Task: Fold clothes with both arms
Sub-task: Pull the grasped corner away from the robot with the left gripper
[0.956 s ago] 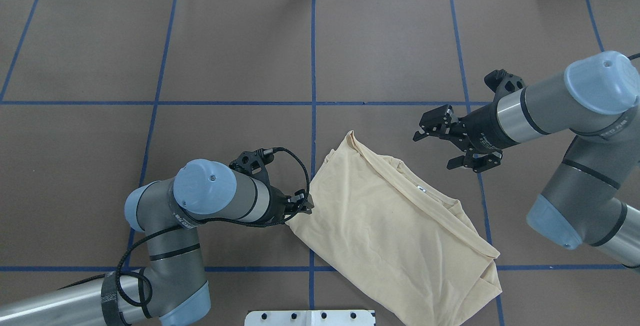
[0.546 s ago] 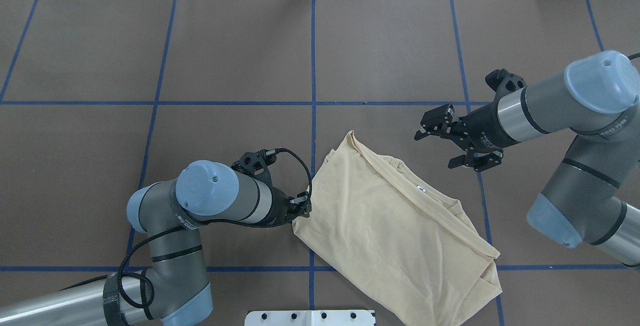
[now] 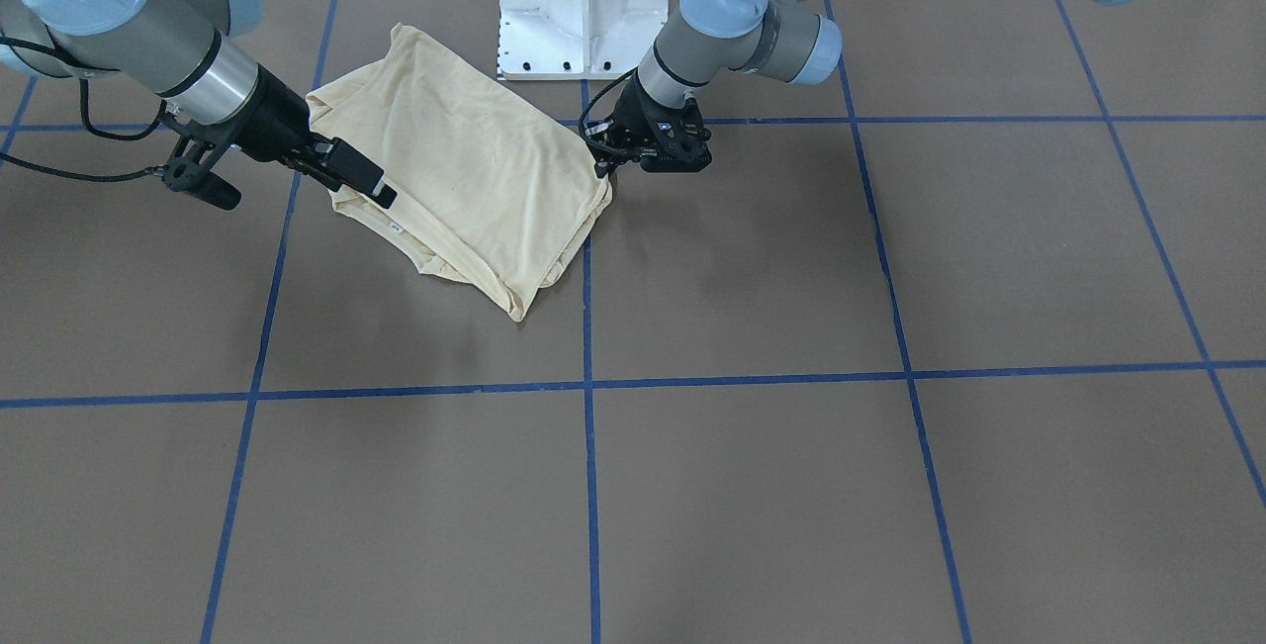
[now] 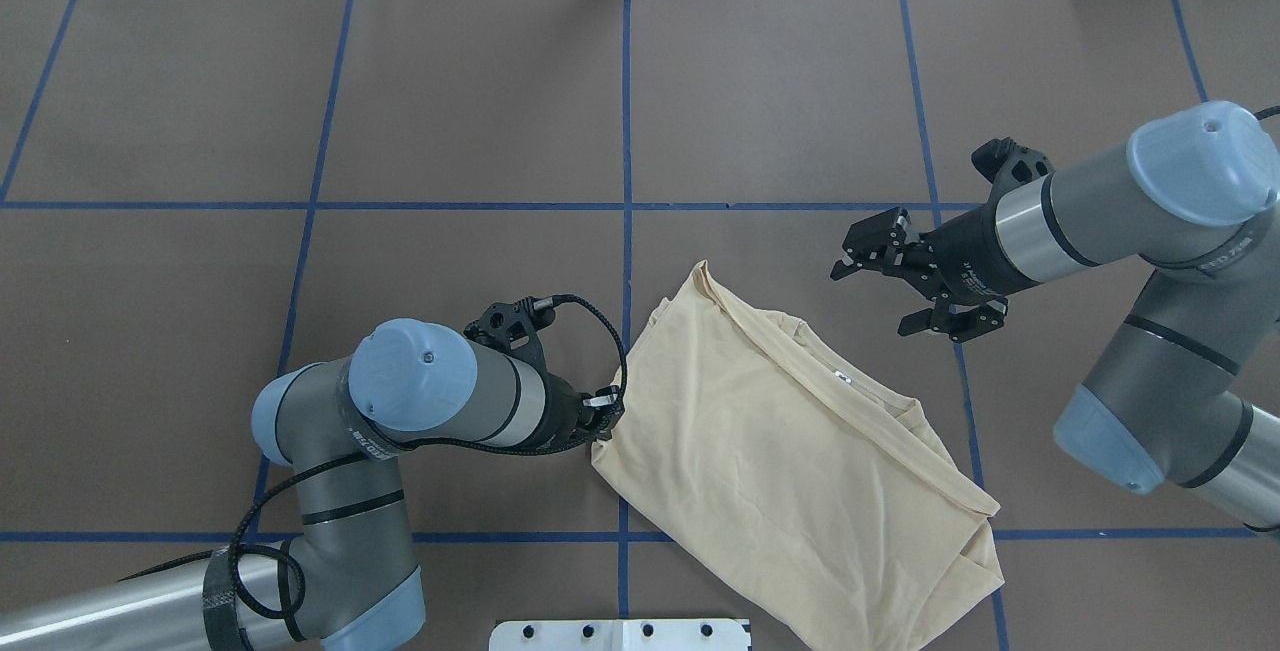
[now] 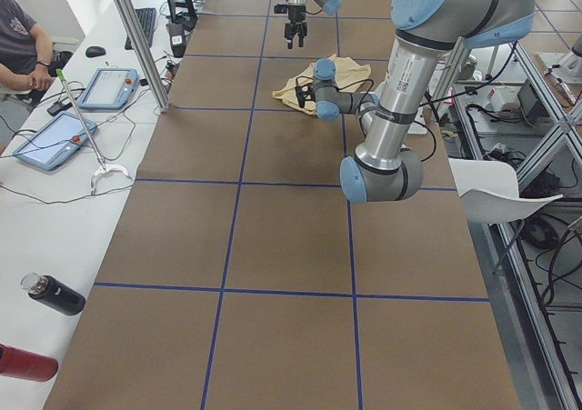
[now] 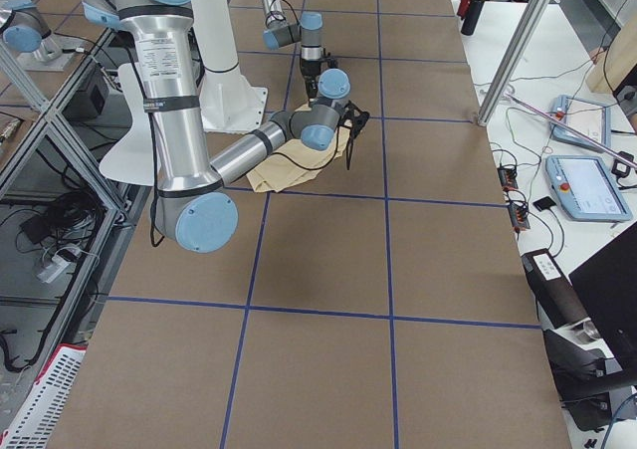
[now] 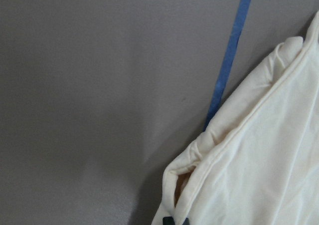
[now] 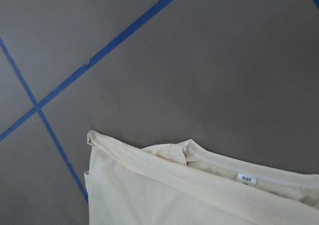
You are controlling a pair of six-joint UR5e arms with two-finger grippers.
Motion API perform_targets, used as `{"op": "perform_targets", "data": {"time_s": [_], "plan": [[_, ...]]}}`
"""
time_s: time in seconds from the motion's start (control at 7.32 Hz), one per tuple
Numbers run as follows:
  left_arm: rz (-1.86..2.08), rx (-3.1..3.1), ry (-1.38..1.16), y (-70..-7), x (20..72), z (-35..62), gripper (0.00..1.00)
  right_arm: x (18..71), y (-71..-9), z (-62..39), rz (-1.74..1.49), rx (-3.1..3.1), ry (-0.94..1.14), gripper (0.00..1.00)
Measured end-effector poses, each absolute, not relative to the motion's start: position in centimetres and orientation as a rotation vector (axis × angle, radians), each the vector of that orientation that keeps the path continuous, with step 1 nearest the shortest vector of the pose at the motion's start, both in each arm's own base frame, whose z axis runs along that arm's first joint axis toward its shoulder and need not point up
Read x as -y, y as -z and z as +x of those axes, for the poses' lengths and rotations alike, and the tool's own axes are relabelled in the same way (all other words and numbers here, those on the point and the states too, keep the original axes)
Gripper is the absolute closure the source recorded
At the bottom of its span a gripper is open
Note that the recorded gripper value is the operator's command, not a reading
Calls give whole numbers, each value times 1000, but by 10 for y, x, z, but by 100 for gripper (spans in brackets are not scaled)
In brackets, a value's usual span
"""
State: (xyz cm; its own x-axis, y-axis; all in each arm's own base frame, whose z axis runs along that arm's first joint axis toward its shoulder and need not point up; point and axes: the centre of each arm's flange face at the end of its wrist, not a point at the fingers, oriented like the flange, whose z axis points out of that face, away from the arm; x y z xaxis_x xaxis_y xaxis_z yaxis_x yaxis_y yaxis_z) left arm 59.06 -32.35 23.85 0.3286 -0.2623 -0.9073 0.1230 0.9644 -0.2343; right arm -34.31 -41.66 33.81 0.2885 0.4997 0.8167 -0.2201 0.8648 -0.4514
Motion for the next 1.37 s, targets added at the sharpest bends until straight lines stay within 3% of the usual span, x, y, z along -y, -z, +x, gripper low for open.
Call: {"op": "perform_targets", "data": {"time_s": [0.41,1.37], "plan": [[-90,-1165,316,-243,364,570,100,417,-341,-343,-273,1181,-492,0],[87,-1096,381,-223,517,551,100,420,-343,-342,-261,1180,-501,0]]}}
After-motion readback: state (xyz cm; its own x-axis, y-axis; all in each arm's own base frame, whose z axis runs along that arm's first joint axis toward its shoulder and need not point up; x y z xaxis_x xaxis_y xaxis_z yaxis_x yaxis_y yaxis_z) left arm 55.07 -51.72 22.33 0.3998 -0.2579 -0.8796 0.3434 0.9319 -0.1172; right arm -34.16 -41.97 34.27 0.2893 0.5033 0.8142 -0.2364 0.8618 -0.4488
